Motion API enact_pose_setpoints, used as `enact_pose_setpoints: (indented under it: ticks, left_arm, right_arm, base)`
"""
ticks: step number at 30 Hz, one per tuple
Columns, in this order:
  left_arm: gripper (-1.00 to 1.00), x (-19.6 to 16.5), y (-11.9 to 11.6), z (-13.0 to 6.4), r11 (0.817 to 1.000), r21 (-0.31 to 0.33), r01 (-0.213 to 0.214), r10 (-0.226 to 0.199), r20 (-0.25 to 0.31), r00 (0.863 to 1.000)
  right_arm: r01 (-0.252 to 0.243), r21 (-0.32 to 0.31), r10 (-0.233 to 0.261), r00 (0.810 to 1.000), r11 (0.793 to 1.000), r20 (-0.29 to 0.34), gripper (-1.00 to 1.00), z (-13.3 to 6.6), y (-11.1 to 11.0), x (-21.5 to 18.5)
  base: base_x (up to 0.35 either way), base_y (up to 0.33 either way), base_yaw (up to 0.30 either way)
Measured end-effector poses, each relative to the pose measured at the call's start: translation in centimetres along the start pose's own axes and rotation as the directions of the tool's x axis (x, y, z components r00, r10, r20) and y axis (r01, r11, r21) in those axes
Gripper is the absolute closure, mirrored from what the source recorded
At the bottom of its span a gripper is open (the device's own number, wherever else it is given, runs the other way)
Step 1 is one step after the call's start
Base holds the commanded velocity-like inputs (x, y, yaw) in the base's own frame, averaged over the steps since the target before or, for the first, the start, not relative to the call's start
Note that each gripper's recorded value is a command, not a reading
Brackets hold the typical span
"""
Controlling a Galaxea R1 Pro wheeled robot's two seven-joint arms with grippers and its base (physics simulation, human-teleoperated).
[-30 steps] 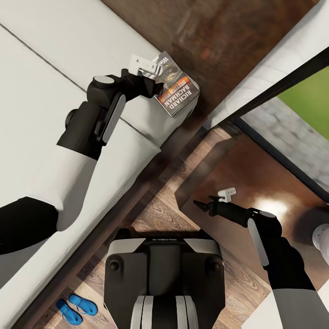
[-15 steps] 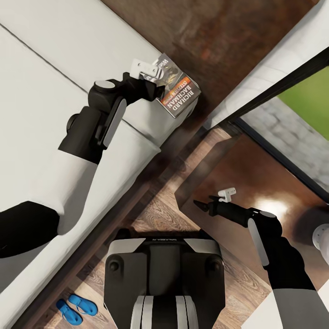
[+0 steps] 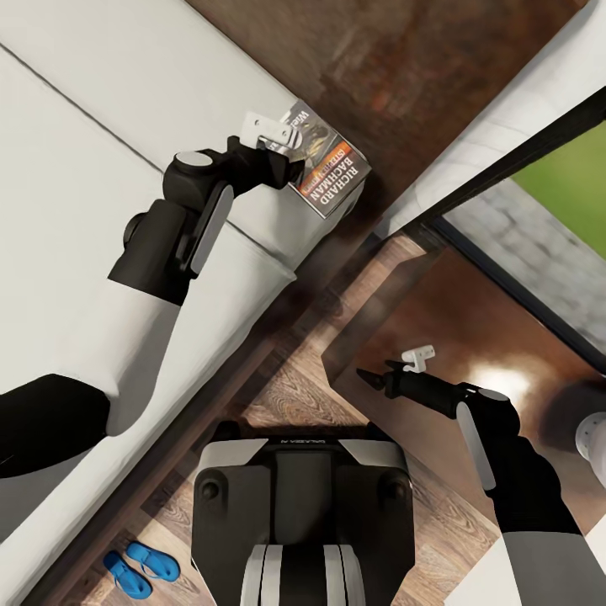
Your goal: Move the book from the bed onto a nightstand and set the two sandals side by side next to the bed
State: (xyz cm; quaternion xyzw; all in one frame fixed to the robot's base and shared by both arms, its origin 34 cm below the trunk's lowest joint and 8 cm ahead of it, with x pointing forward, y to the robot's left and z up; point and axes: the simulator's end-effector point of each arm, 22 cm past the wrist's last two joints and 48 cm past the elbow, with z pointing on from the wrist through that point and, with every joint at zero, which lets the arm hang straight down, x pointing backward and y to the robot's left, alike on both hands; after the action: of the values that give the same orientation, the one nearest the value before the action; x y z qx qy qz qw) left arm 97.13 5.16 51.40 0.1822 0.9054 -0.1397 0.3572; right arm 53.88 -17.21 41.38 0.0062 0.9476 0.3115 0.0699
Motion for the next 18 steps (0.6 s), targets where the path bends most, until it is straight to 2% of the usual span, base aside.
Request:
enact_pose_setpoints:
  ticks: [18]
  left_arm:
    - [-1.00, 0.06, 0.30, -0.08, 1.000, 0.001, 0.006, -0.006, 0.000, 1.000]
  right_arm:
    - [0.000, 0.001, 0.000, 1.000, 1.000, 0.000, -1.00, -0.01, -0.03, 0.01]
  base:
    - [0.000, 0.000, 0.000]
